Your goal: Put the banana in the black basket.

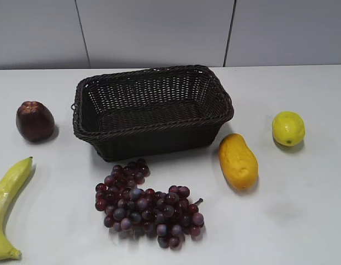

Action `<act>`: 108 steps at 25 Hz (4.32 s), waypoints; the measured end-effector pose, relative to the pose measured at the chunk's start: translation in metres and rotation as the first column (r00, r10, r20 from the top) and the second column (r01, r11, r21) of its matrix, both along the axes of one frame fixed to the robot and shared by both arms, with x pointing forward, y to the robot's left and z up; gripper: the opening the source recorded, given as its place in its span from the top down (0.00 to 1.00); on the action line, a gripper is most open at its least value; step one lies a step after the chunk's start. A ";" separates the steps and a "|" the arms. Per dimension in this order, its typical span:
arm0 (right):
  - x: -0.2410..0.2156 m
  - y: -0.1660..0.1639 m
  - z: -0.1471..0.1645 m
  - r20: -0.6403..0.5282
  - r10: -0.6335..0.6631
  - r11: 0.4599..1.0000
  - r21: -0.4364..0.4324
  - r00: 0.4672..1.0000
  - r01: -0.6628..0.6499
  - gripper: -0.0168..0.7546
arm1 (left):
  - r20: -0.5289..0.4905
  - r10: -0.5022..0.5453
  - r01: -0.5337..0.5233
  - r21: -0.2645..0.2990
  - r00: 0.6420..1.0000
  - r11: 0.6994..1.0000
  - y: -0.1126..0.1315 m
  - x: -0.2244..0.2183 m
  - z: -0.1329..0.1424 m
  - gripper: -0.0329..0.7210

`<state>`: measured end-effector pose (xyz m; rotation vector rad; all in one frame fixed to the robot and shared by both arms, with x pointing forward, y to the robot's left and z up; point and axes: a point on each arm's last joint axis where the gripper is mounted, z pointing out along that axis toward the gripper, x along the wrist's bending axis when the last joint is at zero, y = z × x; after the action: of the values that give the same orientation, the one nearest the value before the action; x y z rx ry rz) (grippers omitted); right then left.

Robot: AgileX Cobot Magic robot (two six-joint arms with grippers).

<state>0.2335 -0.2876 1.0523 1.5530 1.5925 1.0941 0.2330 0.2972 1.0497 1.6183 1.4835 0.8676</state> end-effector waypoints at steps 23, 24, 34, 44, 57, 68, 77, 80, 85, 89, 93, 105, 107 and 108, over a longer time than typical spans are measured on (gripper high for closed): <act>0.000 0.000 0.000 0.000 0.000 1.000 0.000 1.000 0.000 0.22 | -0.723 -0.055 -0.001 -0.077 0.688 0.997 -0.019 0.212 -0.047 0.16; 0.000 0.000 0.000 0.000 0.000 1.000 0.000 1.000 0.000 0.22 | -0.730 -0.057 0.005 -0.073 0.681 0.997 -0.019 0.218 -0.052 0.16; 0.000 0.000 0.000 0.000 0.000 1.000 0.000 1.000 0.000 0.22 | -0.797 -0.096 0.165 0.005 0.596 0.986 -0.037 0.246 -0.107 0.08; 0.000 0.000 0.000 0.000 0.000 1.000 0.000 1.000 0.000 0.22 | -0.781 -0.081 0.188 0.048 0.619 0.981 -0.037 0.262 -0.133 0.08; 0.000 0.000 0.000 0.000 0.000 1.000 0.000 1.000 0.000 0.22 | -0.816 -0.071 0.206 0.060 0.573 0.977 -0.036 0.267 -0.160 0.36; 0.000 0.000 0.000 0.000 0.000 1.000 0.000 1.000 0.000 0.22 | -0.816 -0.075 0.183 0.039 0.574 0.982 -0.038 0.264 -0.149 0.41; 0.000 0.000 0.000 0.000 0.000 1.000 0.000 1.000 0.000 0.22 | -0.727 -0.105 0.178 0.024 0.678 0.984 -0.040 0.268 -0.086 0.41; 0.000 0.000 0.000 0.000 0.000 1.000 0.000 1.000 0.000 0.22 | -0.605 -0.133 0.151 -0.022 0.785 0.988 -0.046 0.282 -0.040 0.41; 0.000 0.000 0.000 0.000 0.000 1.000 0.000 1.000 0.000 0.22 | -0.399 -0.173 0.116 -0.162 0.900 0.980 -0.058 0.309 0.025 0.41; 0.000 0.000 0.000 0.000 0.000 1.000 0.000 1.000 0.000 0.22 | -0.267 -0.181 0.098 -0.296 0.946 0.950 -0.073 0.328 0.046 0.41; 0.000 0.000 0.000 0.000 0.000 1.000 0.000 1.000 0.000 0.22 | -0.168 -0.200 0.136 -0.334 0.965 0.933 -0.106 0.342 0.039 0.41; 0.000 0.000 0.000 0.000 0.000 1.000 0.000 1.000 0.000 0.22 | -0.010 -0.190 0.179 -0.293 0.982 0.939 -0.184 0.376 -0.030 0.41; 0.000 0.000 0.000 0.000 0.000 1.000 0.000 1.000 0.000 0.22 | -0.042 -0.194 0.175 -0.281 0.980 0.944 -0.189 0.379 -0.047 0.41; 0.000 0.000 0.000 0.000 0.000 1.000 0.000 1.000 0.000 0.22 | -0.053 -0.195 0.173 -0.278 0.979 0.945 -0.190 0.380 -0.052 0.41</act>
<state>0.2335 -0.2876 1.0523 1.5530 1.5925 1.0941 0.6129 0.1067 0.9979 1.5684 1.4088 0.4764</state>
